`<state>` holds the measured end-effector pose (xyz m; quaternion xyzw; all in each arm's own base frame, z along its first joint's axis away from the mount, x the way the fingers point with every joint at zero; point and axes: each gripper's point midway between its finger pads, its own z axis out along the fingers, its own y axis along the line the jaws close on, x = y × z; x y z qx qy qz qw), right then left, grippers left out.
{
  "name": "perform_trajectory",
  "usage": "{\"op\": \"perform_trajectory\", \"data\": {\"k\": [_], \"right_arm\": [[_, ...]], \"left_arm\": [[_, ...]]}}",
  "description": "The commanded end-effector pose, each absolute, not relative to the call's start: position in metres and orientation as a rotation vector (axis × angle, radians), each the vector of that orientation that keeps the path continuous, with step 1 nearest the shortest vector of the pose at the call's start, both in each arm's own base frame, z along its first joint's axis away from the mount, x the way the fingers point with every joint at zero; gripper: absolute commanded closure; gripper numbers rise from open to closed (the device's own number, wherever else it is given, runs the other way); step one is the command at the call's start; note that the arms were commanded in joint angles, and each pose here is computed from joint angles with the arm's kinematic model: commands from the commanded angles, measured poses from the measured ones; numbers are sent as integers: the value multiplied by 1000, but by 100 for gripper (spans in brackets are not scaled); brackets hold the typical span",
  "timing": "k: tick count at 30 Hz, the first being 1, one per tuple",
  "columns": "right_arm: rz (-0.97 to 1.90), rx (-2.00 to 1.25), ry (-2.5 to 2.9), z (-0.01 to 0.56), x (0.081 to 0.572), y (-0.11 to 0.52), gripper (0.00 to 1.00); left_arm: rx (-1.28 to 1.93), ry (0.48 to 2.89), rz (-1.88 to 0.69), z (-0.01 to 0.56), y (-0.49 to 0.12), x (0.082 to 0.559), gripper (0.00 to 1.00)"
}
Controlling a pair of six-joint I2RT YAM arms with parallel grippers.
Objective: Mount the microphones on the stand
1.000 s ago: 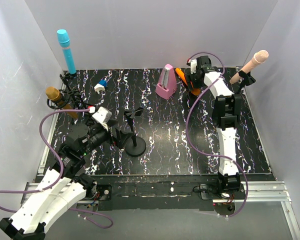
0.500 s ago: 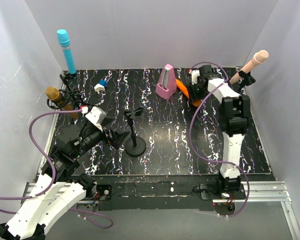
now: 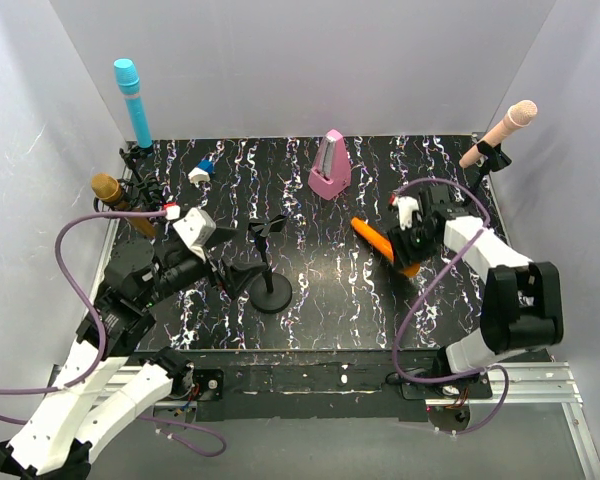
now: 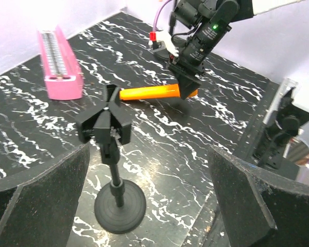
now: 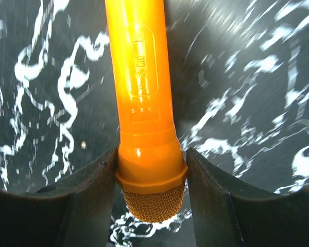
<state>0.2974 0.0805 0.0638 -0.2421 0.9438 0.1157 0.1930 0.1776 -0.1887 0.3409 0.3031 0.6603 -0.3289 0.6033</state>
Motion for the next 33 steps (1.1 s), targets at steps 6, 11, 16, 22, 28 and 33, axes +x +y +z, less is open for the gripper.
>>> {"op": "perform_trajectory", "data": {"k": [6, 11, 16, 22, 28, 33], "right_arm": [[436, -1128, 2497, 55, 230, 86, 70], [473, -1248, 2431, 43, 223, 89, 68], [433, -1440, 2247, 35, 224, 92, 61], [436, -1509, 2208, 32, 231, 93, 51], [514, -1531, 2278, 41, 225, 94, 25], [554, -1525, 2271, 44, 223, 99, 15]], "left_arm": [[833, 1488, -987, 369, -218, 155, 2], [858, 1481, -1037, 389, -229, 160, 2], [884, 1527, -1112, 393, -248, 172, 2], [955, 1580, -1140, 376, -277, 182, 2], [1177, 1575, -1072, 351, -320, 167, 2], [1321, 1534, -1046, 335, -343, 160, 2]]}}
